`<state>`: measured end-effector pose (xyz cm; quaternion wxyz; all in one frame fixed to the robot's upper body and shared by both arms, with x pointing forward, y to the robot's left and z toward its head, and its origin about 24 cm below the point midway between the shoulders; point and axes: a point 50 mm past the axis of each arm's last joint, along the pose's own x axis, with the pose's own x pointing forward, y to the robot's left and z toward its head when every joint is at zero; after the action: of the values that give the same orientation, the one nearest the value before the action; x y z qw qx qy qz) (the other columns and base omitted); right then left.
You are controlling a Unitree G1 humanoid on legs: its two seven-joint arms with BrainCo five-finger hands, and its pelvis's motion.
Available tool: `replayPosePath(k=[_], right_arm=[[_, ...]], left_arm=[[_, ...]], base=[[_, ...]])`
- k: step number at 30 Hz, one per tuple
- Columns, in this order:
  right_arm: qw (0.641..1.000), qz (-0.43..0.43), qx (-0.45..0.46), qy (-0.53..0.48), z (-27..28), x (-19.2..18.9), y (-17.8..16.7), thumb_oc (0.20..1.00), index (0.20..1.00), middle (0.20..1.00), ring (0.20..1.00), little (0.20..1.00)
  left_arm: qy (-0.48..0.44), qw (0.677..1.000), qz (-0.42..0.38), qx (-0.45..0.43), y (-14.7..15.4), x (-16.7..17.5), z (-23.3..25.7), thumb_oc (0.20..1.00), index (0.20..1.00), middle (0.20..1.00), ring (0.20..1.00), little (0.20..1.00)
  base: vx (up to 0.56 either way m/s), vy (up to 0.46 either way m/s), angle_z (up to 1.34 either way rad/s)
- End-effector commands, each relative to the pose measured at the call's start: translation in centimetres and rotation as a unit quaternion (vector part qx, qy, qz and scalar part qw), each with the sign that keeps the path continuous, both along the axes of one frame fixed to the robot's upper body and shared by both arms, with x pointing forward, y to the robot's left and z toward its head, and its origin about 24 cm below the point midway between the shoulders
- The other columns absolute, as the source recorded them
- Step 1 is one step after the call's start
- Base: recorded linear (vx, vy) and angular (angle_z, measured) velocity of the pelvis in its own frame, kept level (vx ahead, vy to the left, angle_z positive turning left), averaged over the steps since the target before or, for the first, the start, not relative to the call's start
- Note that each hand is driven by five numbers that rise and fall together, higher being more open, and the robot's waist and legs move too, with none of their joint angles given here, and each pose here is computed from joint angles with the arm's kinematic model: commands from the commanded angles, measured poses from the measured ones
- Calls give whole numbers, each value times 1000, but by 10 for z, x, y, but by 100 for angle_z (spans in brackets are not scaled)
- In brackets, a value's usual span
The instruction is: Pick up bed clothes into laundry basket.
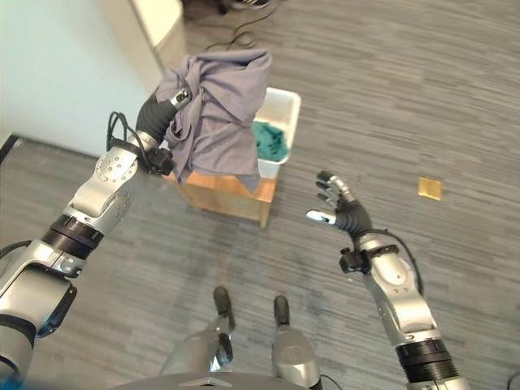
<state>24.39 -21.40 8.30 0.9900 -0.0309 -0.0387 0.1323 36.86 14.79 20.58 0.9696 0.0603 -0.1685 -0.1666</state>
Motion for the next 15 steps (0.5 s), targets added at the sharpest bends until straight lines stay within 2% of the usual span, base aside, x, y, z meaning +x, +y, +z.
replayPosePath(k=[1, 4, 9, 10, 11, 15], right_arm=[[997, 56, 55, 8, -2, -13, 8, 1000, 1000, 1000, 1000, 1000], [989, 96, 91, 62, -24, -26, 22, 1000, 1000, 1000, 1000, 1000], [979, 115, 121, 114, -44, -35, 32, 1000, 1000, 1000, 1000, 1000], [978, 122, 116, 125, -47, -38, 32, 1000, 1000, 1000, 1000, 1000], [978, 123, 116, 124, -47, -38, 32, 1000, 1000, 1000, 1000, 1000], [970, 134, 116, 167, -62, -47, 34, 1000, 1000, 1000, 1000, 1000]], left_arm=[[-69, 997, 32, -6, 6, 18, 58, 200, 200, 200, 200, 200], [-86, 992, 87, 13, 23, 30, 91, 200, 200, 200, 200, 200], [-139, 979, 139, 55, 40, 27, 138, 200, 200, 200, 200, 200], [-171, 969, 169, 60, 51, 21, 167, 200, 200, 200, 200, 200], [-172, 969, 169, 61, 51, 20, 168, 200, 200, 200, 200, 200], [-215, 935, 264, 99, 92, -1, 218, 200, 200, 200, 200, 200]], base=[[-4, 5, -11], [-7, 25, -19], [-1, 28, -27], [-35, 21, -24], [-49, 45, -24], [-13, 35, -23]])
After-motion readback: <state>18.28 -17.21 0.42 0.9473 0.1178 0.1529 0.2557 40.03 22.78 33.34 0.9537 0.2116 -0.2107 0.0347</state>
